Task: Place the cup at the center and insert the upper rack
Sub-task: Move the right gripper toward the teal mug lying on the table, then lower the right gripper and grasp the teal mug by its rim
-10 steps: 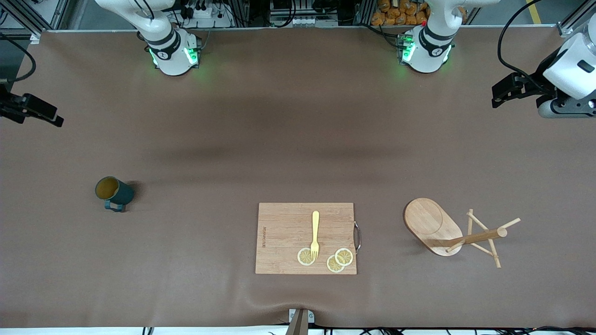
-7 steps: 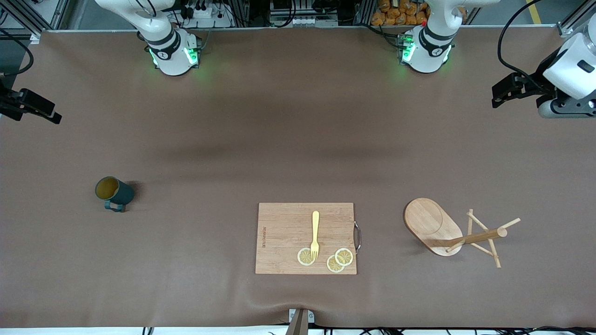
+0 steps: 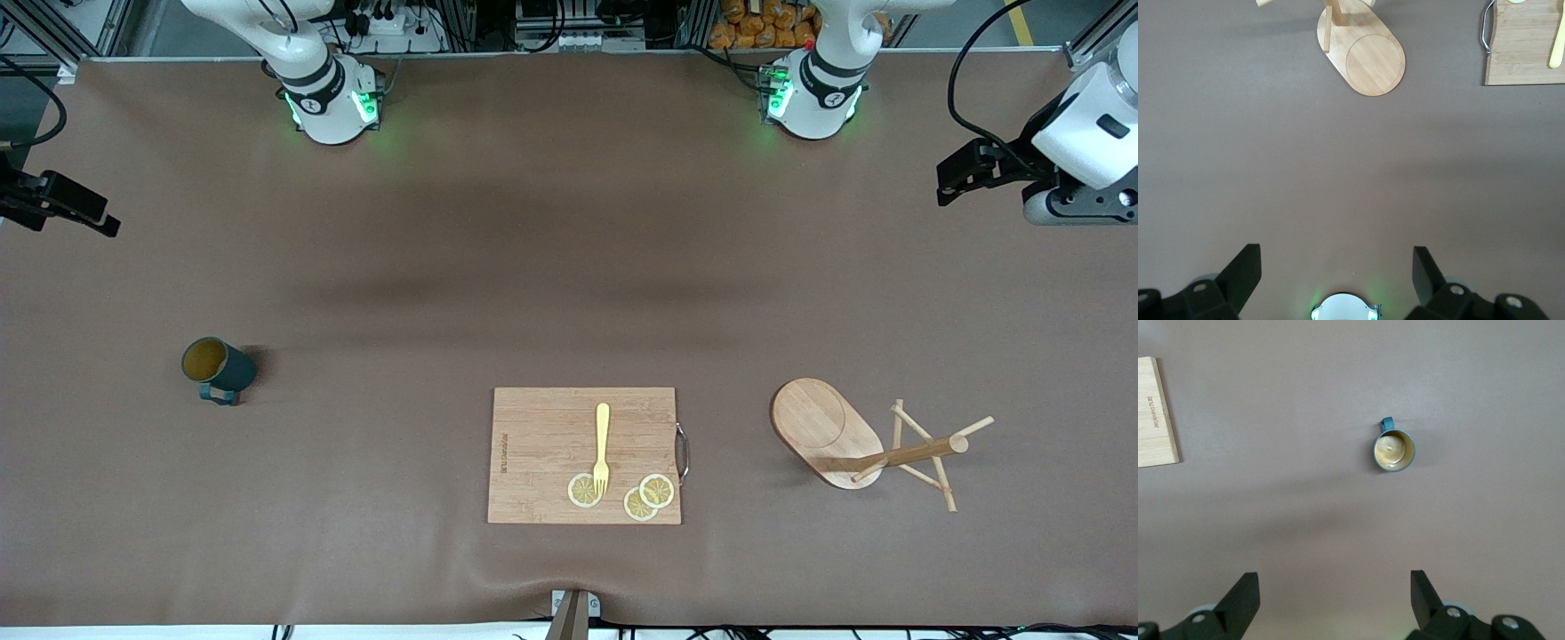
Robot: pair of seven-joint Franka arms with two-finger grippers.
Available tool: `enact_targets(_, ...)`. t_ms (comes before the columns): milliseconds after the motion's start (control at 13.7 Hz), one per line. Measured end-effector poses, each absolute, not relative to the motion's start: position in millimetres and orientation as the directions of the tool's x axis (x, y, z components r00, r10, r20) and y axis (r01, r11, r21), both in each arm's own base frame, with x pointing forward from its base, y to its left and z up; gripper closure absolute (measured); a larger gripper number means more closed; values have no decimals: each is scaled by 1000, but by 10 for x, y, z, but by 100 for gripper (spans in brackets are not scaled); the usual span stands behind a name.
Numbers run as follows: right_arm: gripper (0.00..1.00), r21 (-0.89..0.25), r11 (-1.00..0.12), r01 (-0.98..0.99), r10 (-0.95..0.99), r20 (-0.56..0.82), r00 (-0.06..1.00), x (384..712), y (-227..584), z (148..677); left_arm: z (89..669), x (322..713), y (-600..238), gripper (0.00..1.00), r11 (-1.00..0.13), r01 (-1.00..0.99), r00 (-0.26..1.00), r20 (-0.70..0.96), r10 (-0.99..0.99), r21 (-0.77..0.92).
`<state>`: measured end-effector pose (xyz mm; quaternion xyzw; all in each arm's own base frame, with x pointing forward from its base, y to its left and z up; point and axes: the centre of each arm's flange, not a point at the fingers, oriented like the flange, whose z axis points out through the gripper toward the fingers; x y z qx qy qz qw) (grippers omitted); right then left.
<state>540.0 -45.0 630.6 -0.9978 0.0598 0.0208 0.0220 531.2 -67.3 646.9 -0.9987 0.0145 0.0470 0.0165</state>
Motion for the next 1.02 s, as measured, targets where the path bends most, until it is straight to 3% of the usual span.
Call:
enact_targets(657,0,-23,-989,-145,-140,-142,980,5759,-569,5256,6400,5325,-725,0,-999,-38,993,-110,-34,-34)
enact_targets(1023,0,-10,-987,-161,-158,-139,977,5967,-660,4367,6393,5330,-721,0,-999,-37,993,-111,-33,-34)
